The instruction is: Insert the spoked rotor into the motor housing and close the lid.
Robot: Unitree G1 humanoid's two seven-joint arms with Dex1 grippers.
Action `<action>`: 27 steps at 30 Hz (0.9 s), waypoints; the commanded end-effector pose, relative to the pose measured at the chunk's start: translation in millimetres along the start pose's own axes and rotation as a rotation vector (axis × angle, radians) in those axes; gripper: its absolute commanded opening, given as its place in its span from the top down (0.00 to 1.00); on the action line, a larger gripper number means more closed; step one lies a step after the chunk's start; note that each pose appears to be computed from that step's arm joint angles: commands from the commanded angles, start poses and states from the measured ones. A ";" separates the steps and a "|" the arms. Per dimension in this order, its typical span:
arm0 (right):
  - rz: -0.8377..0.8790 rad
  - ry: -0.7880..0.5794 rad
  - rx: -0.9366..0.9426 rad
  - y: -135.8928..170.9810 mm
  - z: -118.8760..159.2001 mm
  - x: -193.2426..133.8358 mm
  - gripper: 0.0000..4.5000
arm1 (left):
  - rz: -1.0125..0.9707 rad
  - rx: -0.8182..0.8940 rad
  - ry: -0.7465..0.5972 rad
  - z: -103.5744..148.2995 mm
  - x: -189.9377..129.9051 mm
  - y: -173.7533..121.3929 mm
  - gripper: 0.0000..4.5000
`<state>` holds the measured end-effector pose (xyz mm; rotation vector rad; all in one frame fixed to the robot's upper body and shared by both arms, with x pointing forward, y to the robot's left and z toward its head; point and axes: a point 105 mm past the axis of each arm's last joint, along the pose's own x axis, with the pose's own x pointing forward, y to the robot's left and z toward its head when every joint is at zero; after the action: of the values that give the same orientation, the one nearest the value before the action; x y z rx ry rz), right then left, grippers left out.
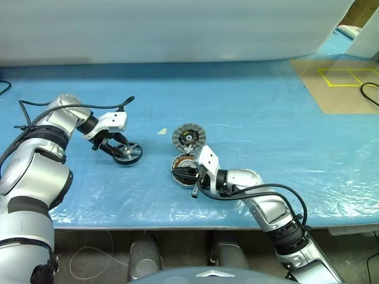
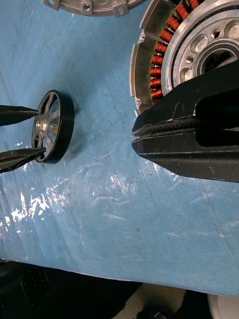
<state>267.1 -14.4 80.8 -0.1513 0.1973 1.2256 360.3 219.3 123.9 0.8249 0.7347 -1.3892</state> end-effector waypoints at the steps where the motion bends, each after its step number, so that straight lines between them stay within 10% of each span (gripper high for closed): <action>1: 0.014 -0.033 -0.015 6.4 9.2 0.7 1.00 | 0.022 0.032 -0.005 7.1 -8.1 4.5 0.41; 23: -0.007 -0.031 -0.011 5.4 7.8 0.5 1.00 | 0.009 0.026 0.010 2.7 -0.9 3.2 0.41; 27: -0.009 -0.031 -0.014 5.0 7.7 0.7 1.00 | 0.013 0.009 0.005 3.1 -1.3 3.9 0.60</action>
<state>267.7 -14.7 79.8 -0.1456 0.1979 1.1992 360.7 217.2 117.5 0.8368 0.7448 -1.3964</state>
